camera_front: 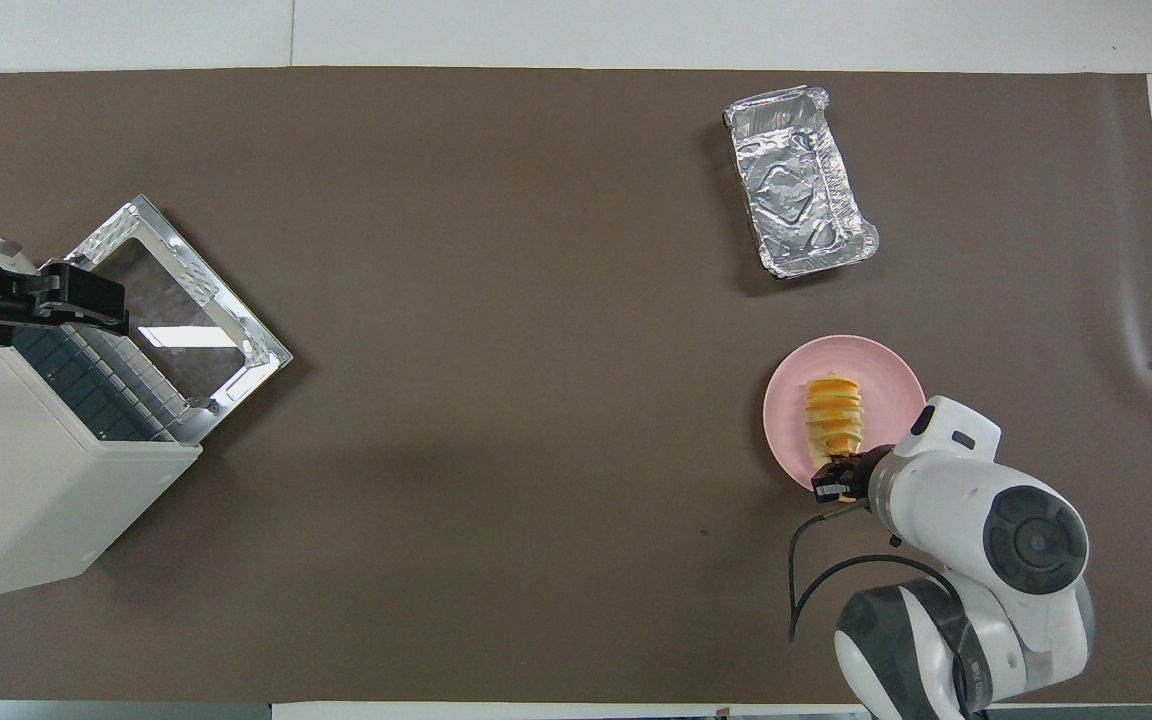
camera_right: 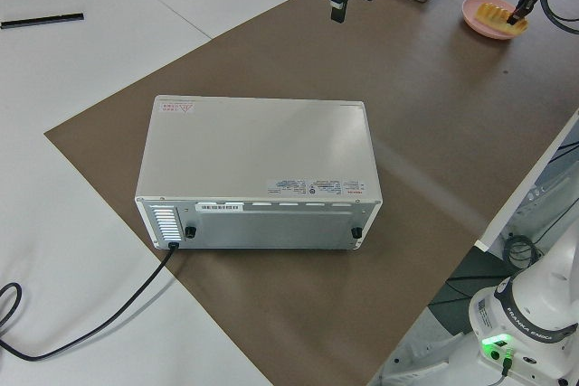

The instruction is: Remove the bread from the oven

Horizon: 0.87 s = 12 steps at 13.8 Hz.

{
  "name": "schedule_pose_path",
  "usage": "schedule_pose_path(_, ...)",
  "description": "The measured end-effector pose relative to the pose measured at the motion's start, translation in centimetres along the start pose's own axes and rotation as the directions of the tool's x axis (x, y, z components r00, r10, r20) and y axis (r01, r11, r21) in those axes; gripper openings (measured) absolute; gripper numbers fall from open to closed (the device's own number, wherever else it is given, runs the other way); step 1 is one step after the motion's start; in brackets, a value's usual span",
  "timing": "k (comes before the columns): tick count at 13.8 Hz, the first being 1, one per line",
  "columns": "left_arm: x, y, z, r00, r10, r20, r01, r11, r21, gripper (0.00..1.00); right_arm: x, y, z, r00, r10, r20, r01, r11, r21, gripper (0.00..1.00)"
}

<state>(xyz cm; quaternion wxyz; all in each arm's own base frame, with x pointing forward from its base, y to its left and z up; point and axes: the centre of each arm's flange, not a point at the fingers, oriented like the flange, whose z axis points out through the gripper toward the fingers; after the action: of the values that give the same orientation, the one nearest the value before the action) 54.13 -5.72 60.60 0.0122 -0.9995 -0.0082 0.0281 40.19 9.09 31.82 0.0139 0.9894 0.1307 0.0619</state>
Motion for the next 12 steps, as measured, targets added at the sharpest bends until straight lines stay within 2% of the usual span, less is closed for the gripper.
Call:
schedule_pose_path(1, 0.0, 0.0, 0.0, 1.000, 0.000, 0.000, 0.000, 1.000, 0.000, 1.00, 0.0, 0.0, 0.2, 1.000, 0.000, 0.004, 0.000, 1.000, 0.001, 0.09)
schedule_pose_path(2, 0.0, 0.0, 0.0, 1.000, 0.000, 0.000, 0.000, 1.000, 0.000, 1.00, 0.0, 0.0, 0.2, 1.000, 0.001, 0.004, -0.001, 1.000, 0.001, 0.15)
schedule_pose_path(5, 0.0, 0.0, 0.0, 1.000, 0.000, 0.000, 0.000, 1.000, 0.000, 1.00, 0.5, 0.0, -0.3, 1.000, 0.002, 0.003, -0.002, 1.000, 0.000, 0.44)
schedule_pose_path(6, 0.0, 0.0, 0.0, 1.000, 0.000, 0.000, 0.000, 1.000, 0.000, 1.00, 1.0, 0.1, -0.8, 1.000, 0.002, 0.020, -0.002, 1.000, 0.000, 0.58)
schedule_pose_path(8, 0.0, 0.0, 0.0, 1.000, 0.000, 0.000, 0.000, 1.000, 0.000, 1.00, 2.7, 0.4, -3.2, 0.997, 0.008, 0.080, -0.008, 1.000, -0.003, 0.81)
schedule_pose_path(10, 0.0, 0.0, 0.0, 1.000, 0.000, 0.000, 0.000, 1.000, 0.000, 1.00, 5.2, 1.0, -7.6, 0.993, 0.011, 0.119, -0.010, 1.000, -0.005, 0.99)
schedule_pose_path(12, 0.0, 0.0, 0.0, 1.000, 0.000, 0.000, 0.000, 1.000, 0.000, 1.00, 7.8, 2.1, -13.0, 0.995, -0.013, 0.103, 0.013, 1.000, -0.006, 1.00)
